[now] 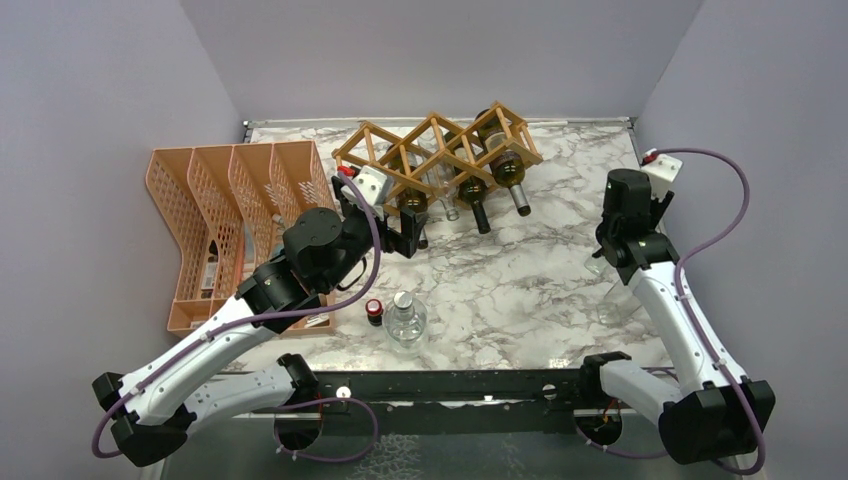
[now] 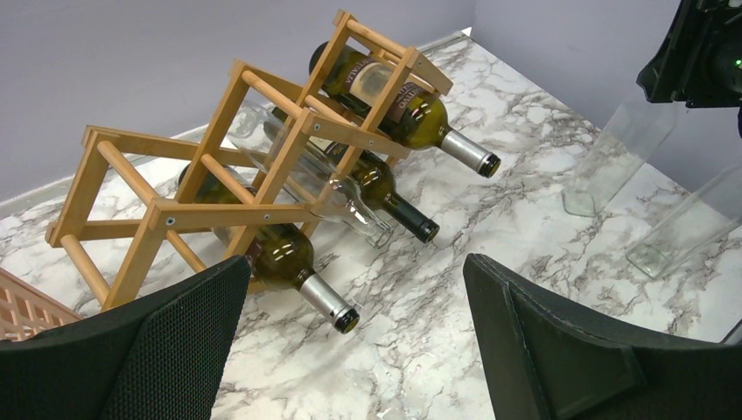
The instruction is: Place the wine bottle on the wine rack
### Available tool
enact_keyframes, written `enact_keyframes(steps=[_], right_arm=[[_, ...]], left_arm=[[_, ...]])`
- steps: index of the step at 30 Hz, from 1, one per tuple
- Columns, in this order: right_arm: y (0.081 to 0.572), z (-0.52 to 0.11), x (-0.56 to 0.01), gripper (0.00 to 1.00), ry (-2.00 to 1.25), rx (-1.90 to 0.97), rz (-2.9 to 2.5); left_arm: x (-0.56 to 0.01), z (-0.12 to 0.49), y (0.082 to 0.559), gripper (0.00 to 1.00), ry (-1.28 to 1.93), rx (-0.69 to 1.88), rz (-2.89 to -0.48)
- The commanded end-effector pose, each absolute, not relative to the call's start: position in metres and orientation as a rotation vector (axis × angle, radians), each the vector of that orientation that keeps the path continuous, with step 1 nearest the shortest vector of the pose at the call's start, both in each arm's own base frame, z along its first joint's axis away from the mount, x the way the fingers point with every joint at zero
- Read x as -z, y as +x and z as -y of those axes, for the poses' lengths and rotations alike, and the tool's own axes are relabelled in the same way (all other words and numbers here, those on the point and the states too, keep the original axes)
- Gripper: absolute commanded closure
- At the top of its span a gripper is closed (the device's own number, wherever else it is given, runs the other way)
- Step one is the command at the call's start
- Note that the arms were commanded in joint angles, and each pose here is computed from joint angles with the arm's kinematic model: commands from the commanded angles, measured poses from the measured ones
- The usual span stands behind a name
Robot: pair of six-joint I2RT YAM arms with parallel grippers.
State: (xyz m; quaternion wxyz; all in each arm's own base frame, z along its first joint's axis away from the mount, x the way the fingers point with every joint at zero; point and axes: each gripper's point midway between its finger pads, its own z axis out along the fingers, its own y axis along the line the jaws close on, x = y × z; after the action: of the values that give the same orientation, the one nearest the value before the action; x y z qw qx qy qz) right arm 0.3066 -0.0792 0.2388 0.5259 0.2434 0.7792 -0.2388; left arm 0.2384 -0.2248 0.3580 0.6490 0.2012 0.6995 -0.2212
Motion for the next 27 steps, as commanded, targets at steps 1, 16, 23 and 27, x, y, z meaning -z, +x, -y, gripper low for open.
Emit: enact_keyframes(steps=[1, 16, 23, 27], right_arm=[[0.307, 0.092, -0.247, 0.50, 0.652, 0.625, -1.788], [0.313, 0.048, -0.276, 0.92, 0.451, 0.316, -1.866], [0.305, -0.033, -0.282, 0.94, 0.197, -0.174, -1.963], [0.292, -0.060, -0.284, 0.95, 0.100, -0.337, -1.989]], left_arm=[[-0.370, 0.227, 0.236, 0.01, 0.457, 0.532, -1.556], [-0.366, 0.246, 0.240, 0.01, 0.495, 0.572, -1.556], [-0.355, 0.276, 0.241, 0.01, 0.552, 0.670, -1.551], [-0.339, 0.302, 0.233, 0.01, 0.601, 0.806, -1.526]])
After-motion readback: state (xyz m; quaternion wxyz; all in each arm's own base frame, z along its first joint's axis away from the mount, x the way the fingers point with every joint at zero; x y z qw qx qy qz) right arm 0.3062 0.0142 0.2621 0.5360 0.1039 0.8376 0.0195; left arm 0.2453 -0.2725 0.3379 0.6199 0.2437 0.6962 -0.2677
